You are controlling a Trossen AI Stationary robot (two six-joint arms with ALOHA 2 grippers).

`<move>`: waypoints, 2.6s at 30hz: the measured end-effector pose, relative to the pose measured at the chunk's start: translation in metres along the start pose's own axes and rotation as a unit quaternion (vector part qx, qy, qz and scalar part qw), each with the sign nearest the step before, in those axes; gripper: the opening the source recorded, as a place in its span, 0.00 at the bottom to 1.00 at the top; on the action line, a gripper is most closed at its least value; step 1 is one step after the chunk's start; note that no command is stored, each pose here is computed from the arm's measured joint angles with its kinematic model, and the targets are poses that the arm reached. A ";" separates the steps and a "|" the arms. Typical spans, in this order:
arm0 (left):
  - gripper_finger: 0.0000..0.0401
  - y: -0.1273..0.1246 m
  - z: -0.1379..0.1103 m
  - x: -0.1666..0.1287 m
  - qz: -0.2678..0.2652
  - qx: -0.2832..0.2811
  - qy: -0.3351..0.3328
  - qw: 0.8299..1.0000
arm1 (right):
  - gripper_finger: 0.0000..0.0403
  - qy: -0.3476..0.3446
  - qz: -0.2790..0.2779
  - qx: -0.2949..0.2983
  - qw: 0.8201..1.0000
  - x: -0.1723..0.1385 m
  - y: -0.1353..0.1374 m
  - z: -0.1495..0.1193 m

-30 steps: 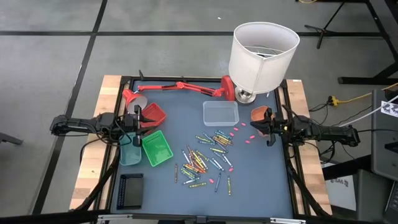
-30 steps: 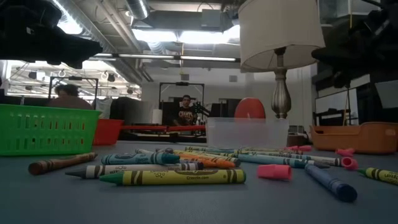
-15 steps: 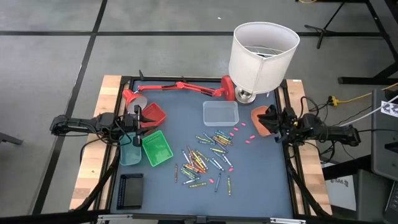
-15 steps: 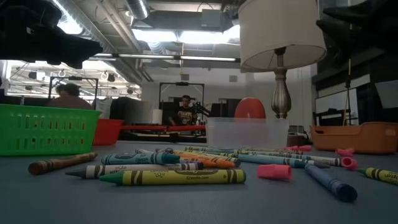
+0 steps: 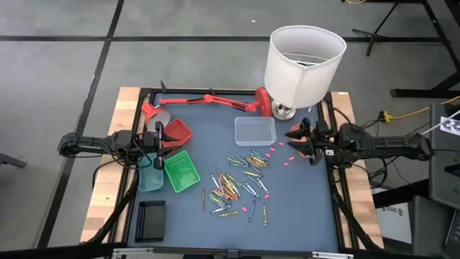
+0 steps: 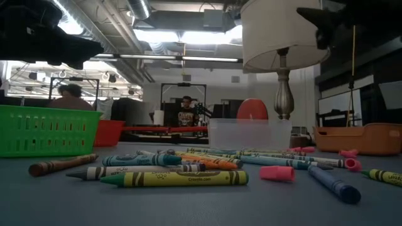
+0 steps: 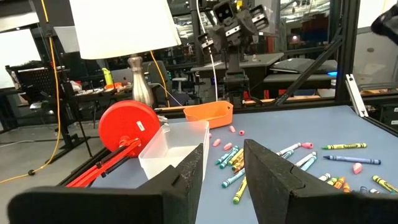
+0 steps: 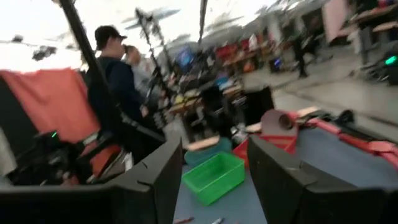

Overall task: Sort crayons
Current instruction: Put the brown crayon into the orange bin

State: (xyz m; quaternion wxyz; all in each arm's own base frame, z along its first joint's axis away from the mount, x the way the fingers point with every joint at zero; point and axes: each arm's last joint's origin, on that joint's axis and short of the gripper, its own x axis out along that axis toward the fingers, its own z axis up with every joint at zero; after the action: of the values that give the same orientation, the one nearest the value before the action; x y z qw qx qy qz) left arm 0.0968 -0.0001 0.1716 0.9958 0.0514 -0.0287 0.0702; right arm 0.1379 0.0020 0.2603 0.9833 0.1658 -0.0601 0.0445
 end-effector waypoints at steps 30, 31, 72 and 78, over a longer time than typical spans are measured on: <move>0.25 0.000 0.000 0.000 0.000 0.001 0.000 1.000 | 0.45 0.388 -0.192 -0.058 0.900 0.125 0.041 -0.047; 0.25 0.000 0.000 0.000 0.000 0.001 0.000 1.000 | 0.45 0.393 -0.208 -0.062 0.894 0.126 0.039 -0.051; 0.25 0.000 0.000 0.000 0.000 0.000 0.001 1.000 | 0.45 0.557 -0.307 -0.009 0.772 0.111 0.006 -0.151; 0.25 0.000 0.000 0.000 0.000 0.000 0.001 1.000 | 0.45 0.554 -0.296 0.005 0.778 0.111 0.006 -0.153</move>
State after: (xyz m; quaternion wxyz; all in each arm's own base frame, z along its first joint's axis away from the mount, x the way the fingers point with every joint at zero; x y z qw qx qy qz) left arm 0.0968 -0.0001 0.1715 0.9958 0.0515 -0.0280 0.0701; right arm 0.2632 0.0657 0.1336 0.8108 0.1269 0.5472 -0.1645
